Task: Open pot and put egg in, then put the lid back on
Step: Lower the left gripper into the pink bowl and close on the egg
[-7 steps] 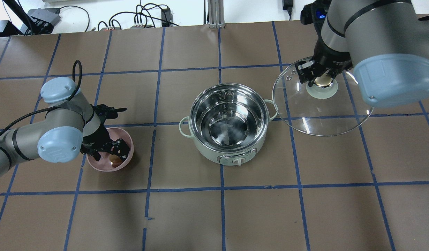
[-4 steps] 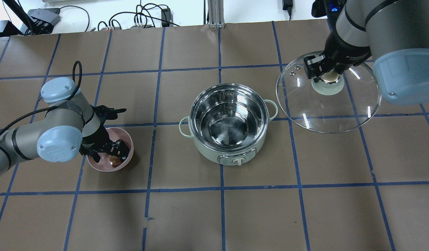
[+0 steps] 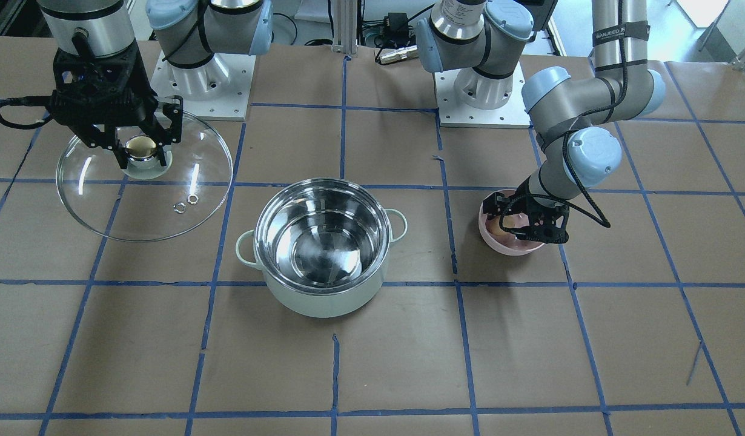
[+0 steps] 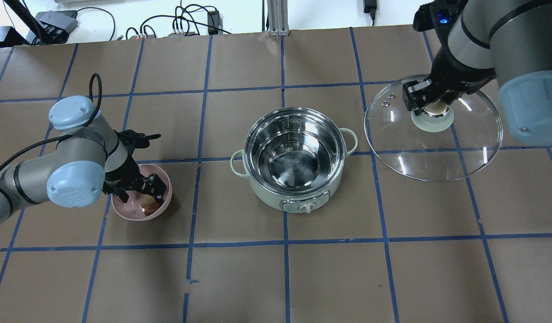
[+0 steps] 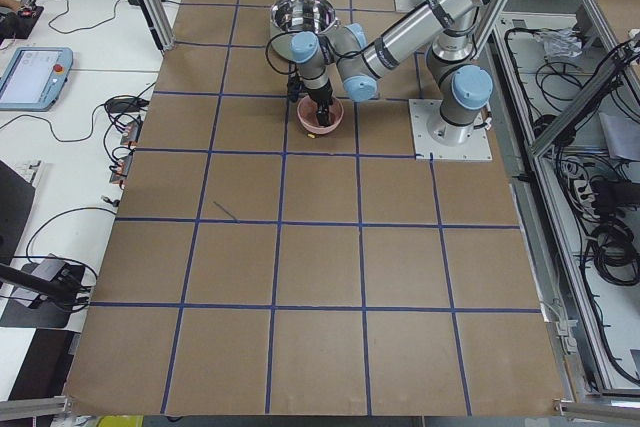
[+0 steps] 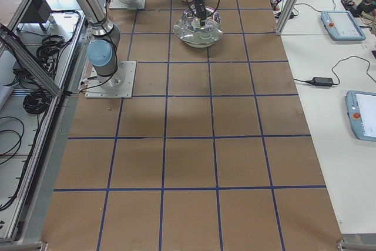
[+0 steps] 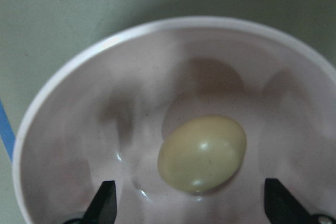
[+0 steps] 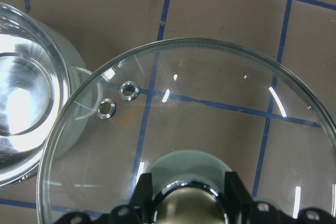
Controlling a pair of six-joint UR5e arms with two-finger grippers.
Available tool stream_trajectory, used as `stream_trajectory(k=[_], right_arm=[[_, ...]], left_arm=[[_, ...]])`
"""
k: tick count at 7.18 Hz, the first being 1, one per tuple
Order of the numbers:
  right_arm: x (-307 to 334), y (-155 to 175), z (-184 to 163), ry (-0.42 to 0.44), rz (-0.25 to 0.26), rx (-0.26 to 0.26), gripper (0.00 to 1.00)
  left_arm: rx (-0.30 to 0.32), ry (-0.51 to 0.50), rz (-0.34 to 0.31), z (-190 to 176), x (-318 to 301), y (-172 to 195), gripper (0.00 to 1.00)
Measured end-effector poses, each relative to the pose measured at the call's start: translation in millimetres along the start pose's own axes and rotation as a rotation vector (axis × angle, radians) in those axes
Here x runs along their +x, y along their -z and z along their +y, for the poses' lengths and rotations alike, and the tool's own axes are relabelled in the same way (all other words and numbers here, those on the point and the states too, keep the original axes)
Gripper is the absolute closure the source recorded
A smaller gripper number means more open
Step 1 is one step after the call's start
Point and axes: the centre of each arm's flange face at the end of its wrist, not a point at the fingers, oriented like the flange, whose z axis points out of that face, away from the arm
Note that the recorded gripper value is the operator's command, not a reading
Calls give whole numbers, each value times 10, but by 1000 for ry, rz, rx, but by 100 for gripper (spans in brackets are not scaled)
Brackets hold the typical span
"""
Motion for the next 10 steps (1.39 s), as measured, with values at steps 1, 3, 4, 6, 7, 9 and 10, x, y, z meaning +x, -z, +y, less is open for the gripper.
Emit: stream_trajectory(k=[1,3,4,6,7,9,10], right_arm=[[0,-15,7,-2,-1,-3,73],[8,-16,15,-4,6,-6,72],[11,-4,30,-3,8,-7,73],[-3,-12,62,-3,1,-6,73],[-6,-25,69,-4,0,-7,73],[-8,-29,77,-4,1,-6,73],[-9,-32,80,-5,0,-8,73]], left_arm=[[25,14,-6,-28,-8,23,1],[37,55,-7,-48,-13,21,1],[36,65,-2,-50,-8,9,1],[32,68,18,-70,5,-36,1],[29,67,19,-72,6,-50,1],[20,65,19,-63,8,-82,1],[14,65,21,-62,9,-106,1]])
